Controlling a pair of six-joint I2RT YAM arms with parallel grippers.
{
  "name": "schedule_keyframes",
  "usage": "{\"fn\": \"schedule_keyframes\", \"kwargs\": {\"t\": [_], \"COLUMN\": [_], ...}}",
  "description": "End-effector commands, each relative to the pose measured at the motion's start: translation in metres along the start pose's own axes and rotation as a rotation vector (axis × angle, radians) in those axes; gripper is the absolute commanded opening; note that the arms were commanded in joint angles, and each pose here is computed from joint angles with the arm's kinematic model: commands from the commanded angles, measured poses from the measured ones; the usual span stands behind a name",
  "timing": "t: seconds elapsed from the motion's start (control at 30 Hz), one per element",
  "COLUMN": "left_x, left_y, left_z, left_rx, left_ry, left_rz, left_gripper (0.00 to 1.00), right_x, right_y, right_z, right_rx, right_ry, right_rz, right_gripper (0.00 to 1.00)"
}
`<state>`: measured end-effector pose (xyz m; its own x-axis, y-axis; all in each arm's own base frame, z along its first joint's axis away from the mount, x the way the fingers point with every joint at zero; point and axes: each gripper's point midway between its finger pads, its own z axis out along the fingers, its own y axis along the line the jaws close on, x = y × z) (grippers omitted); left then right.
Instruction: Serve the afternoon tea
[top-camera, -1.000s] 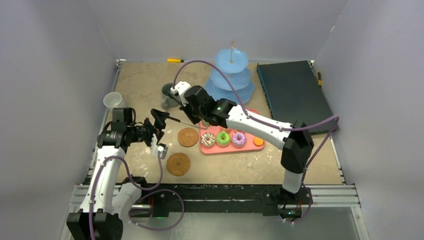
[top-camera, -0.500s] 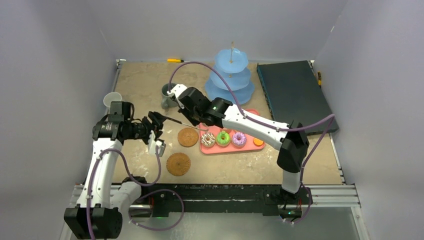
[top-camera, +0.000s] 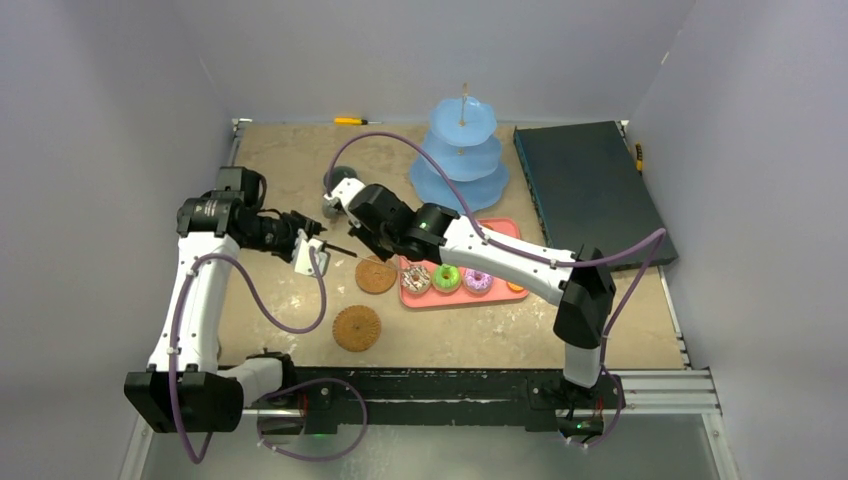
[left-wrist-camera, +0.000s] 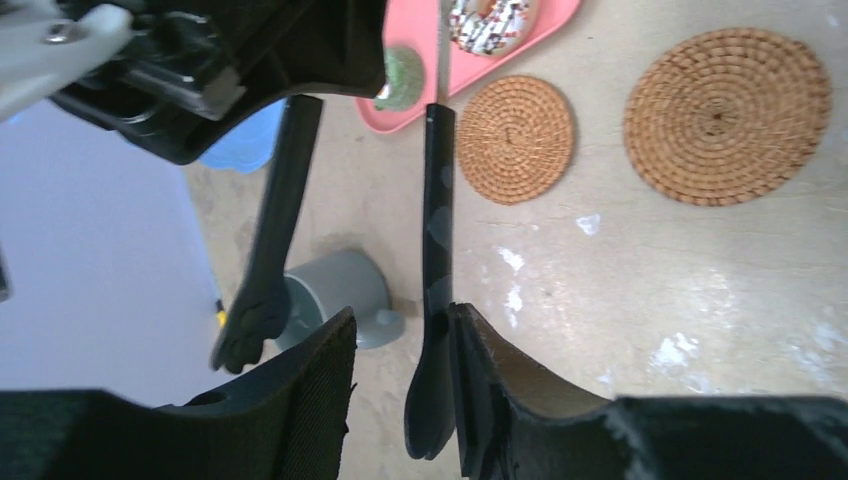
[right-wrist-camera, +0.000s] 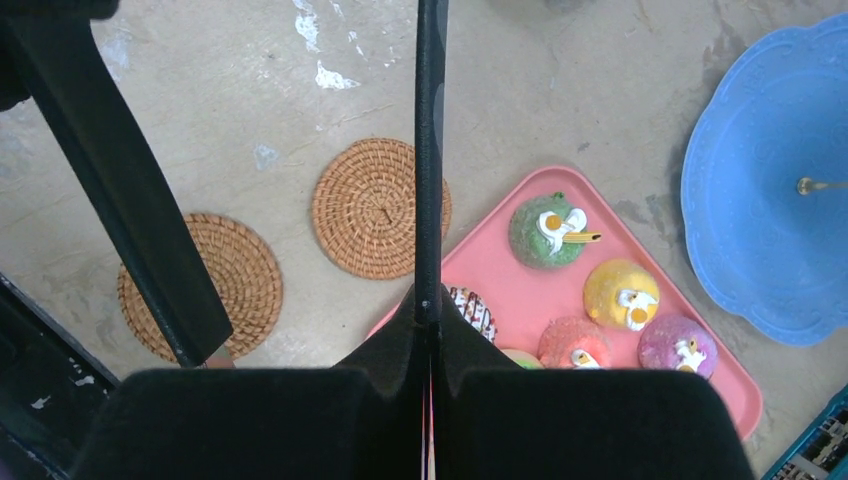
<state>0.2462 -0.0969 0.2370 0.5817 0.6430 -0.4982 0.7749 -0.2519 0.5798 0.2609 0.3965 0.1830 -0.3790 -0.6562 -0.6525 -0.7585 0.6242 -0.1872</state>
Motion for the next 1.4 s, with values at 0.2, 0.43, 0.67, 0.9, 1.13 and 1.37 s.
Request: {"fn": "schedule_keyframes", "kwargs": {"t": [0.2,0.43,0.67,0.9,1.13,1.37], "left_x": [-0.012,-0.008,-0.006,-0.015,-0.048,-0.082], "left_y": [-0.024,-0.029,-0.031,-0.033,-0.017,-0.003], "left_z": [0.000,0.004,0.009,0.015,0.017,0.018], "left_rx": [0.092,0.122,0.149,0.145,0.117,0.157], "left_ry": [-0.007,0.006,0.004,-0.056,-0.224,-0.442], "left_rz": [-0.078,-0.113,-0.168,-0.316,-0.606,-0.902], "left_gripper": [0.27,0.26,0.00,0.00,0.00,0.00], "right_x": [-0.022,-0.026,-0.024,-0.049,-0.058,-0.055], "right_y": [-0.001,0.002,0.011,0.016,-0.023,-0.068], "right_z": [-0.014,-0.021,-0.022,-0.053,-0.098,-0.180], "right_rx": [-0.008,-0.032,-0.083,-0.169,-0.256,-0.350], "right_ry": [-0.064,-0.093,-0.090,-0.221,-0.422,-0.754], "right_rz": [-0.006,0.004,0.023,0.046,0.146,0.167], "right_gripper": [0.00,0.00,0.03,0.45,0.98,0.98]}}
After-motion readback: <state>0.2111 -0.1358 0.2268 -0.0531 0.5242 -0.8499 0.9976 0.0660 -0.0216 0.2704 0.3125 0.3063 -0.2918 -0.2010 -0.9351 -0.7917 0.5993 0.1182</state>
